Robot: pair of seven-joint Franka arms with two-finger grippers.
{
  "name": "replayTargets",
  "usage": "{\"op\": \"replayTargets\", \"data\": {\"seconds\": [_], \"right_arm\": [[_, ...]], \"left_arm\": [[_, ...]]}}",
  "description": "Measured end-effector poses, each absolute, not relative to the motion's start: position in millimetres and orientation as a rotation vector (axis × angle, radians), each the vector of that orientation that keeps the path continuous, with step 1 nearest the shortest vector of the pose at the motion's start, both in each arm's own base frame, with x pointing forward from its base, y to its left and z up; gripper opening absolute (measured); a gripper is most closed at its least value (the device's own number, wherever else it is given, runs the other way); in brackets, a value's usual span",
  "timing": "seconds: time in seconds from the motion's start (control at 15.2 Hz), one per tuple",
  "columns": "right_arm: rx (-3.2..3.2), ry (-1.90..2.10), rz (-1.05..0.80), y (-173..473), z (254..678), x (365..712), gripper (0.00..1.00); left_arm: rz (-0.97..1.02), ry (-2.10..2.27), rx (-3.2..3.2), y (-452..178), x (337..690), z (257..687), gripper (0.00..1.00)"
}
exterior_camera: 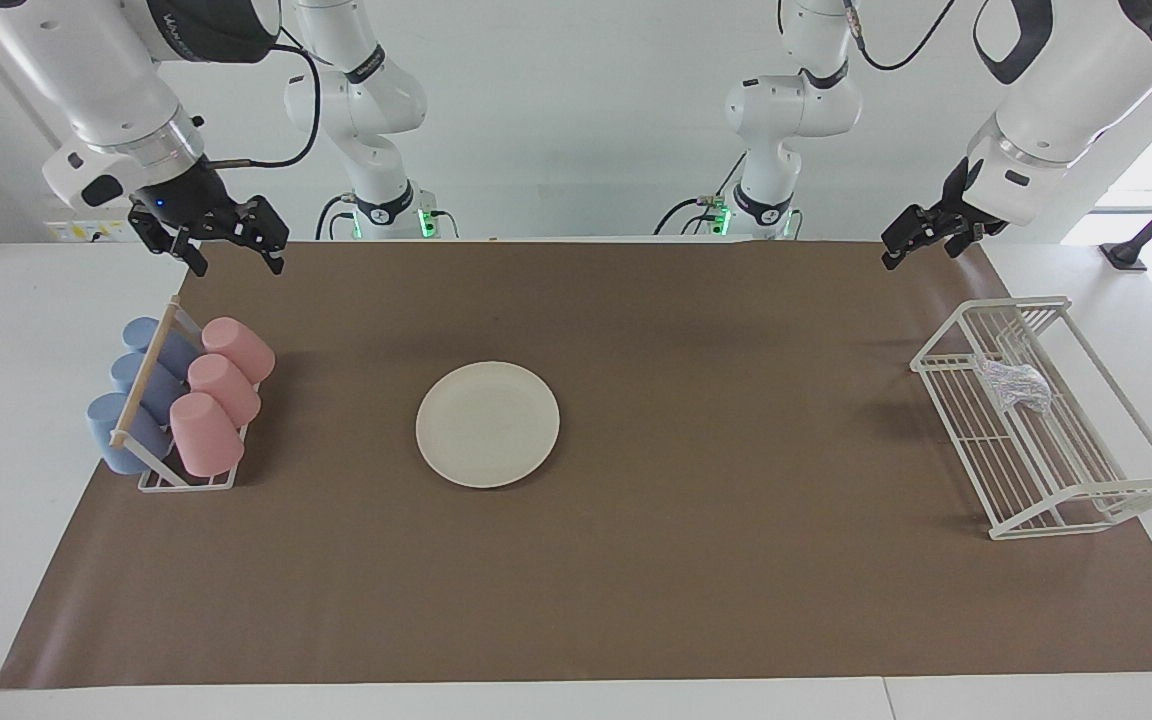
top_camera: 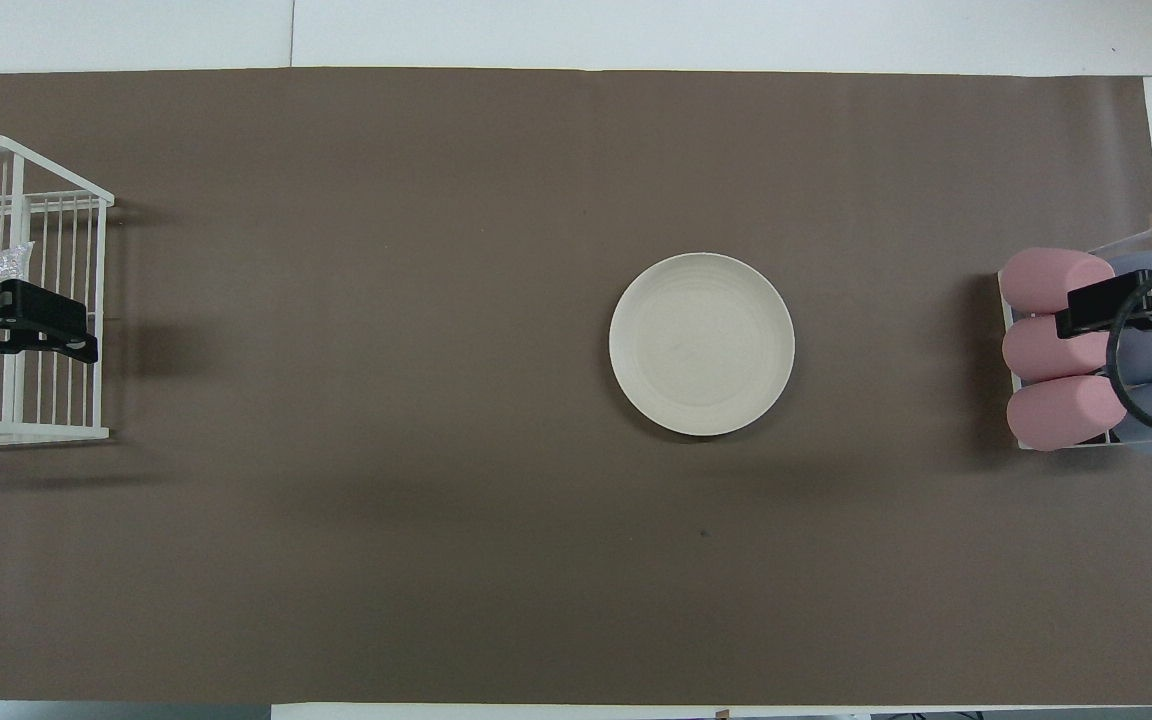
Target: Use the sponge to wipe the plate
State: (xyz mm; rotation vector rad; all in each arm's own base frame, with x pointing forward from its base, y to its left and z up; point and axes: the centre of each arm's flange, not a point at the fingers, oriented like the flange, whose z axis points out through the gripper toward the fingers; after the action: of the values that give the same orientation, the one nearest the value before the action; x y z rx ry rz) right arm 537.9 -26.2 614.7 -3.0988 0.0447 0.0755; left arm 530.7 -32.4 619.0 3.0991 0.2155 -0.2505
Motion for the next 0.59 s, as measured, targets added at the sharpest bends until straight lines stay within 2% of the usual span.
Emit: {"op": "replayTargets", "data": {"seconds": [0.59], "right_arm": [[-3.099, 0.045, 0.076, -26.2, 614.7, 537.9, 1.00]], "left_arm": [[-0.207, 0.226, 3.103, -27.9, 538.3, 629.8, 1.00]]}}
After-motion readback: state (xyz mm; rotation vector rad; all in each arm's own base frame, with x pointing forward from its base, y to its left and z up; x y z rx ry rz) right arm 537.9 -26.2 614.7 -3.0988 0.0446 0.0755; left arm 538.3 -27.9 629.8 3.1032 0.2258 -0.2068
